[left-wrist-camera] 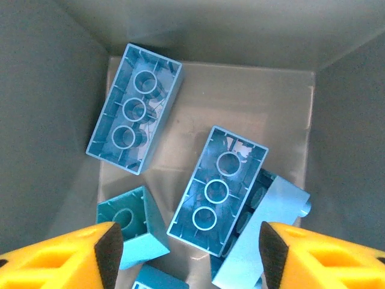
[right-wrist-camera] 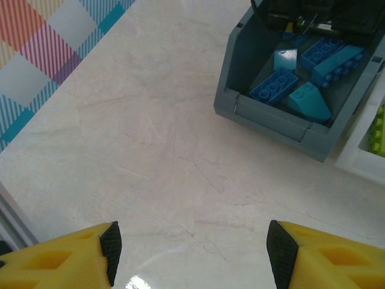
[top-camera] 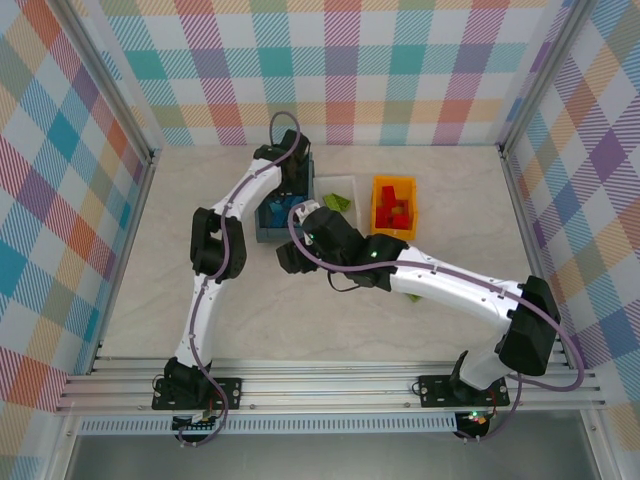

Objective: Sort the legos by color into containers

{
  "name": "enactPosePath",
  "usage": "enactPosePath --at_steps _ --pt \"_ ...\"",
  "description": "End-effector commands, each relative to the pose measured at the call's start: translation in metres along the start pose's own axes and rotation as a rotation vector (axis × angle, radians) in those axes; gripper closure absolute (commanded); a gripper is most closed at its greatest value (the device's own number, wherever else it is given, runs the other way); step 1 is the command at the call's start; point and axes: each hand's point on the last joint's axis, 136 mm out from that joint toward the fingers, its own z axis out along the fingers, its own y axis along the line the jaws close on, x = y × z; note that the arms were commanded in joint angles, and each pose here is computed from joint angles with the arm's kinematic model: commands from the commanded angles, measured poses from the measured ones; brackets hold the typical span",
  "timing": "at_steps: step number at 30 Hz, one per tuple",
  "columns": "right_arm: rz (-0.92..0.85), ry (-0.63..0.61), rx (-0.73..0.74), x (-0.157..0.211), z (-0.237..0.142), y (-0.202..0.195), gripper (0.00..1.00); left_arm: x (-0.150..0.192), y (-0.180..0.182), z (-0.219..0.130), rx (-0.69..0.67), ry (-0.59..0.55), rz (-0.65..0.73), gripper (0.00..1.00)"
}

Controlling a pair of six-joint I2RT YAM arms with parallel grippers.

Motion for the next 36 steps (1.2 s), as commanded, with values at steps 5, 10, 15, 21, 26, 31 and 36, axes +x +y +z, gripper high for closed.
enactPosePath --at_steps 5,10,15,21,26,31,36 --pt "0.039 -0.106 0.081 -0.02 -0.037 -0.022 0.33 -0.027 0.003 -0.069 0.082 -0.09 -0.018 0.4" --pt "0.299 -0.014 0.365 0.027 -0.068 -0.116 0.33 -0.037 0.004 -0.148 0.142 -0.205 -0.054 0.42" --pt "0.679 0.228 0.601 0.116 -0.098 -0.192 0.31 0.009 -0.033 -0.229 0.319 -0.29 0.048 0.41" --pt "0.656 0.341 0.556 0.134 -0.091 -0.217 0.27 0.13 -0.086 -0.289 0.531 -0.297 0.152 0.4" --pt "0.502 0.639 0.525 0.163 -0.06 -0.226 0.23 0.219 -0.101 -0.301 0.614 -0.286 0.137 0.4" --pt "0.404 0.816 0.628 0.195 -0.055 -0.248 0.22 0.272 -0.106 -0.309 0.64 -0.296 0.161 0.4" --pt "0.346 0.894 0.694 0.209 -0.053 -0.262 0.21 0.294 -0.11 -0.31 0.629 -0.279 0.179 0.41"
